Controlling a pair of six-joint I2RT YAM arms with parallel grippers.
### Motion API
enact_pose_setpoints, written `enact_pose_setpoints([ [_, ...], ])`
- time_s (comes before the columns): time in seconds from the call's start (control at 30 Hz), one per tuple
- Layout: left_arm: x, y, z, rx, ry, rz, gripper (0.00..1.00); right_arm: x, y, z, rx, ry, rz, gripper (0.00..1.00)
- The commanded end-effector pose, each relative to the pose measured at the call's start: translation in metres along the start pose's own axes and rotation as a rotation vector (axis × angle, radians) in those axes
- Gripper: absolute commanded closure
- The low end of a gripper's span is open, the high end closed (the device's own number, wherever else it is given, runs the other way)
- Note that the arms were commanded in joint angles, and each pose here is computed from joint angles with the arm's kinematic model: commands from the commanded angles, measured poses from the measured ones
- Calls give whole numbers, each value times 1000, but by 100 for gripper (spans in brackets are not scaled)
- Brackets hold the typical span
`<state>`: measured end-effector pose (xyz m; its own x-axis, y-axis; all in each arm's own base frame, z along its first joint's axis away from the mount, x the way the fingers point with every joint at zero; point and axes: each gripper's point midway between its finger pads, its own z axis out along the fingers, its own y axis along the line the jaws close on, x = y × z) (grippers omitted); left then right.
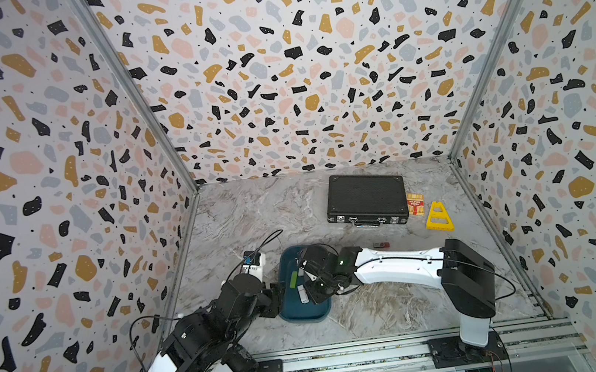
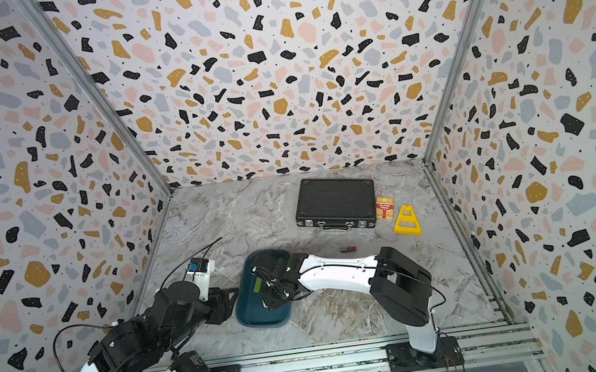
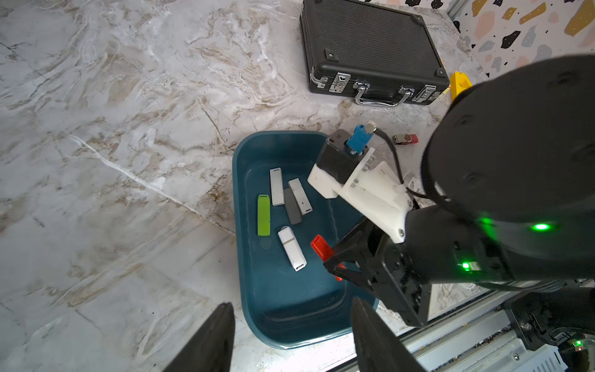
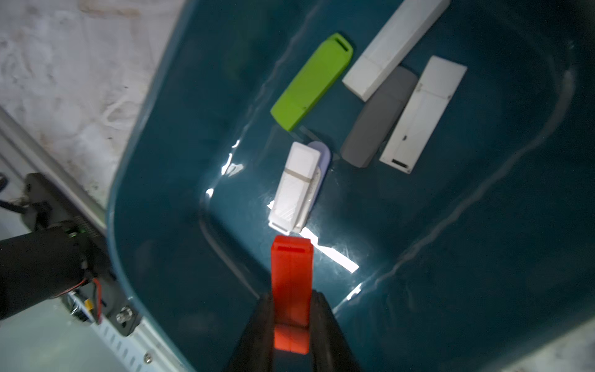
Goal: Put the usb flash drive into the storage box
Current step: Place the USB flash in the storage box.
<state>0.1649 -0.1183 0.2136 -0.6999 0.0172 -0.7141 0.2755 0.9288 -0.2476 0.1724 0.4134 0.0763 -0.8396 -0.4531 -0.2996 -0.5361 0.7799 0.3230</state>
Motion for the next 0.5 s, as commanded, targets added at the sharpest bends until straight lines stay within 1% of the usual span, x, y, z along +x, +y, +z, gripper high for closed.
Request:
enact_pose_setpoints([
  [0.0, 0, 4, 1, -19, -6, -8, 38, -14, -12, -5, 57, -55, 30, 75],
  [0.17, 1, 3, 2, -18, -2, -8, 38, -17, -8, -6, 56, -50, 0, 61],
  [0.23, 1, 3, 2, -18, 0, -8, 38, -22, -10, -17, 70, -71, -10, 59],
  [0.33, 2, 2, 4, -18, 9, -4, 38, -30, -25, -48, 79, -124, 2, 58],
  [0.4, 2, -1, 5, -4, 13, 4, 38, -38, -52, -76, 94, -190, 46, 58],
  [0.47, 2, -12, 11, 35, 41, 32, 38, -38, -83, -104, 115, -261, 77, 57],
])
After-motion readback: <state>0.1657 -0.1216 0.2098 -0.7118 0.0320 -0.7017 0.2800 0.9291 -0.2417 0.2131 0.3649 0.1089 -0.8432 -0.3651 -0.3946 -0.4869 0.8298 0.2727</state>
